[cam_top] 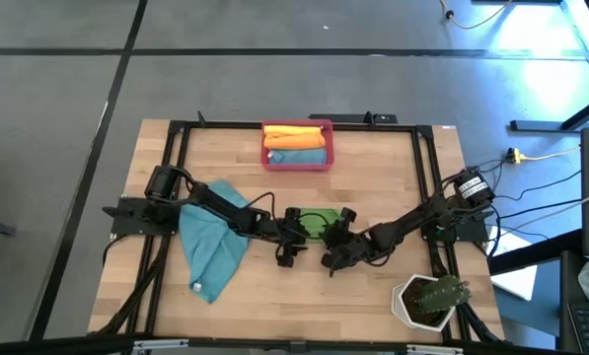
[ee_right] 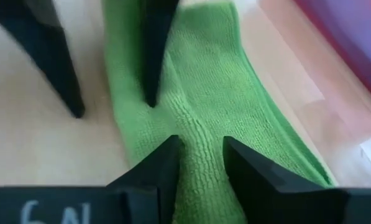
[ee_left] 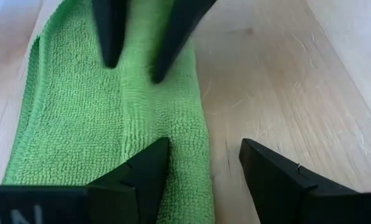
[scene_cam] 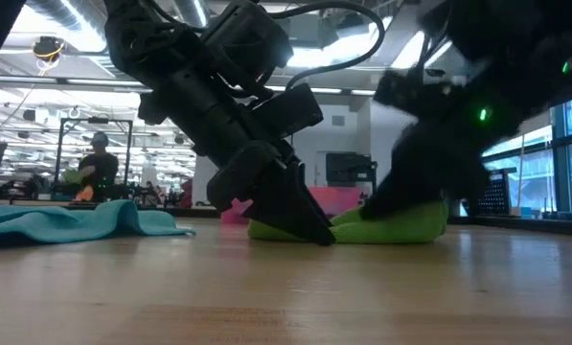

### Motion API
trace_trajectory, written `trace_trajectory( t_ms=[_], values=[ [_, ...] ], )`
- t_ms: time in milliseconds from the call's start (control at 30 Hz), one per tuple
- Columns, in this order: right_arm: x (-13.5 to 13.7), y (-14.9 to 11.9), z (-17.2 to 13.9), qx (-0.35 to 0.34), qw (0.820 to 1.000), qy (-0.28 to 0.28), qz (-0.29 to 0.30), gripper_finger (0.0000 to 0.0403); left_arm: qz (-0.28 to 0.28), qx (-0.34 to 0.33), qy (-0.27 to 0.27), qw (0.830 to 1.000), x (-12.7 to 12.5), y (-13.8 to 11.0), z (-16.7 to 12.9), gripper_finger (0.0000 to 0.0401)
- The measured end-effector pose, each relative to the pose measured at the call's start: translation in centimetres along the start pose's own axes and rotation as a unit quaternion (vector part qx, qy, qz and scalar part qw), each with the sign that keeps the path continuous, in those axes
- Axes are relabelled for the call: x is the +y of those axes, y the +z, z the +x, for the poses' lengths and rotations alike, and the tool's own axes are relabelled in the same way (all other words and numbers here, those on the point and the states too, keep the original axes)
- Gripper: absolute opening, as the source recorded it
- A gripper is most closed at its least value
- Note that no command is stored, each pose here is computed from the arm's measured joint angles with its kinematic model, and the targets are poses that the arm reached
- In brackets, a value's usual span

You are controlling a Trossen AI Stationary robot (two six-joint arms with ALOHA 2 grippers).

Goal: Roll microfiber towels into tight, uniform cylinder then place into a basket
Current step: Roll the green microfiber towel

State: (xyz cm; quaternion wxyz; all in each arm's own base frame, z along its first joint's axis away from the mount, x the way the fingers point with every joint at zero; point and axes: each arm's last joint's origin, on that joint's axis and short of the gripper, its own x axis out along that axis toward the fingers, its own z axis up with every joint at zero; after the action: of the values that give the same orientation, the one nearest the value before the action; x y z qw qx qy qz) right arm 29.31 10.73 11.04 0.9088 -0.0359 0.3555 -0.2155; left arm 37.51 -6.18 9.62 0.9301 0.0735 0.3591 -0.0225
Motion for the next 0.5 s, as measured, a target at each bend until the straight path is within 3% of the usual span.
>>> trace_trajectory(
  t_ms=[300, 500],
  values=[
    [0.1, 2.6, -3.6, -0.046, 0.999, 0.01, 0.001, 0.0097, -0.001, 0.0, 0.0, 1.0, 0.1, 0.0, 0.0, 0.0196],
    [0.5, 2.4, -3.7, -0.047, 0.999, 0.021, 0.011, 0.0094, 0.008, 0.0, 0.001, 1.0, 0.2, 0.0, 0.0, 0.0196]
  ],
)
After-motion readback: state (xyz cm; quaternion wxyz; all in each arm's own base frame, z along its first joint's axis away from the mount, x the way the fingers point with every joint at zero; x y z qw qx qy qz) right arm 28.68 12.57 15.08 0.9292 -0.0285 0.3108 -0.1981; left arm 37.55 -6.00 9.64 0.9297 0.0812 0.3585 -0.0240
